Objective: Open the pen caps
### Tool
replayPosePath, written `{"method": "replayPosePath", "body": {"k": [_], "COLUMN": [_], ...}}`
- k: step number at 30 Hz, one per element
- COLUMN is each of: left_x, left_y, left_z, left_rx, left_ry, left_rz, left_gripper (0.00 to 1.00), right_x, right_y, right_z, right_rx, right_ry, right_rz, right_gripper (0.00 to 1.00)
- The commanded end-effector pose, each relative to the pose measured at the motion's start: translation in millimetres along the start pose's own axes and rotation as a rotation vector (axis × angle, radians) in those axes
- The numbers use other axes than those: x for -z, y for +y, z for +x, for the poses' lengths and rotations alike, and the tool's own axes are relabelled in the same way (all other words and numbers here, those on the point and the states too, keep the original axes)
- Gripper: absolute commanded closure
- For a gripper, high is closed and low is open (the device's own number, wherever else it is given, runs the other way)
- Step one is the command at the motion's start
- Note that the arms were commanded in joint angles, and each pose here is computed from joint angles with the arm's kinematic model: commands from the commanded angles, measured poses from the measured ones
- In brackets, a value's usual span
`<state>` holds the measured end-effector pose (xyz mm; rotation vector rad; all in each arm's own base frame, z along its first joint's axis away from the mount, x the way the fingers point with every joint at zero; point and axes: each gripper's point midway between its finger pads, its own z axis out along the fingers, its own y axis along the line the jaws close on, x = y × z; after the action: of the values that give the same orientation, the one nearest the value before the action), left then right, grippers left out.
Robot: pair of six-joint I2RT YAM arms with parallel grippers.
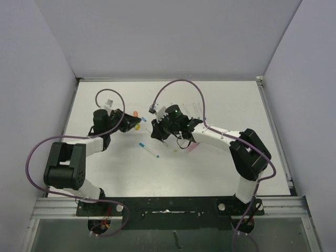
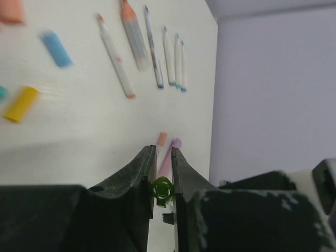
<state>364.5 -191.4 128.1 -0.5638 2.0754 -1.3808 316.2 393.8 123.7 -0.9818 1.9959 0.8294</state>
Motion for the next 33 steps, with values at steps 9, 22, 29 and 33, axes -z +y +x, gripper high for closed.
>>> {"method": "replayPosePath", "body": {"k": [9, 22, 29, 33], "left_x": [19.5, 20.2, 18.4, 18.5], "left_y": [28.7, 93.2, 107.2, 111.2], "left_z": [-89.3, -54.0, -47.4, -46.2], "left_rx": [0.008, 0.077, 0.091, 0.099], "left_ry": [-0.289, -0.204, -0.187, -0.181], "left_rz": [-0.074, -0.238, -0.262, -0.267], "left_gripper": [1.0, 0.86, 0.8, 0.76], "right_x": [33.5, -17.5, -41.2, -50.1], "right_y": [-36.1, -96.2, -112.0, -116.3], "right_z": [15.7, -2.1, -0.7, 4.1], "right_rx": [-0.04, 0.031, 0.05, 0.045], "right_ry": [0.069, 0.102, 0.115, 0.124], "right_rz": [0.127, 0.294, 0.318, 0.325], "right_gripper": [1.0, 1.0, 1.0, 1.0]}}
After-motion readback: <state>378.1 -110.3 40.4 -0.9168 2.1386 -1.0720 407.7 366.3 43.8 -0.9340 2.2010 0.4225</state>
